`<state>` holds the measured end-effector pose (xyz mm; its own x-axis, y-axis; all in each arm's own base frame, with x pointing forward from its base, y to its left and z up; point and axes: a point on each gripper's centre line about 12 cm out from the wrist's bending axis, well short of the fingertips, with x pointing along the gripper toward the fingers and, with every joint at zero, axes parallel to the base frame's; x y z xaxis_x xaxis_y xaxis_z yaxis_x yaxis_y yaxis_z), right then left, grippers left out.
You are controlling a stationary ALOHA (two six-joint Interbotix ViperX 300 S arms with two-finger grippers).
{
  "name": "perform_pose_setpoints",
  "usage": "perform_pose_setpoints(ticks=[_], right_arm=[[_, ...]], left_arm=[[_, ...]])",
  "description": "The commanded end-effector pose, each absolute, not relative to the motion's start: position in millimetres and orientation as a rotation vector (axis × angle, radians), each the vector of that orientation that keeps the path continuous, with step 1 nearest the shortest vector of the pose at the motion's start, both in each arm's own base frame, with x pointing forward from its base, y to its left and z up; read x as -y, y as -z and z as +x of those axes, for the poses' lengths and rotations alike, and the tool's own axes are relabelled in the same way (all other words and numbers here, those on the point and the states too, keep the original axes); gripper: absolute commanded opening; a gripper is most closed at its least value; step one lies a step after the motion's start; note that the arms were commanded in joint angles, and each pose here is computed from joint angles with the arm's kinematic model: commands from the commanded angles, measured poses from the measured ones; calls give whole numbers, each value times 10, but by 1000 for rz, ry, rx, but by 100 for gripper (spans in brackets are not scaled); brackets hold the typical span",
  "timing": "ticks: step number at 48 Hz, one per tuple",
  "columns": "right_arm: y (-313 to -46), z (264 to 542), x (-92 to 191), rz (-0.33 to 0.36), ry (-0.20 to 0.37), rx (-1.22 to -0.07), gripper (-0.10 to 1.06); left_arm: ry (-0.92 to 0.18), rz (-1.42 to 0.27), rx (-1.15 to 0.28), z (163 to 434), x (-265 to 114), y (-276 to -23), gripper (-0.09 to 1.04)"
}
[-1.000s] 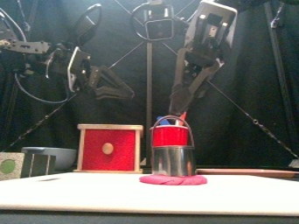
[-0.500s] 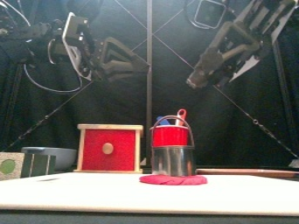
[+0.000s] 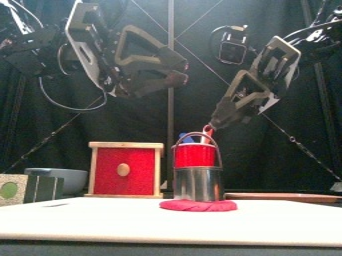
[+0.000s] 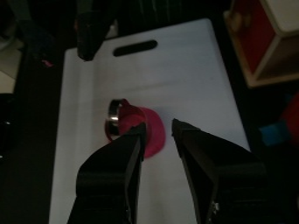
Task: Get the cutter from the drawer then cut the dough then place the extra dough in the bowl
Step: Cut the dough
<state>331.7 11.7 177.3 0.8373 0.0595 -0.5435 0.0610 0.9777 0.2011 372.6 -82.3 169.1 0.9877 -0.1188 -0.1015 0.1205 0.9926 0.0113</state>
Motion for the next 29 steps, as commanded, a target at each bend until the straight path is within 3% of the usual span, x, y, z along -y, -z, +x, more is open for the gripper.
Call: perform_pose_setpoints(ticks=[1, 6, 14, 20, 29], right_arm=[[-1889, 3338, -85, 215, 32, -593, 71], [-1936, 3381, -106, 242, 20, -552, 71], [-1947, 3363, -217, 267, -86, -383, 71], [-1783, 3258, -259, 311, -139, -303, 71], [-1503, 3207, -309, 367, -164, -273, 70]], left_arm=[[95, -9, -113, 3739, 798, -1706, 76], [55, -50, -144, 3755, 763, -1700, 76], [44, -40, -131, 3775, 758, -1666, 76], [47, -6, -70, 3740, 743, -1612, 76], [33, 1, -34, 3659, 708, -1468, 76]])
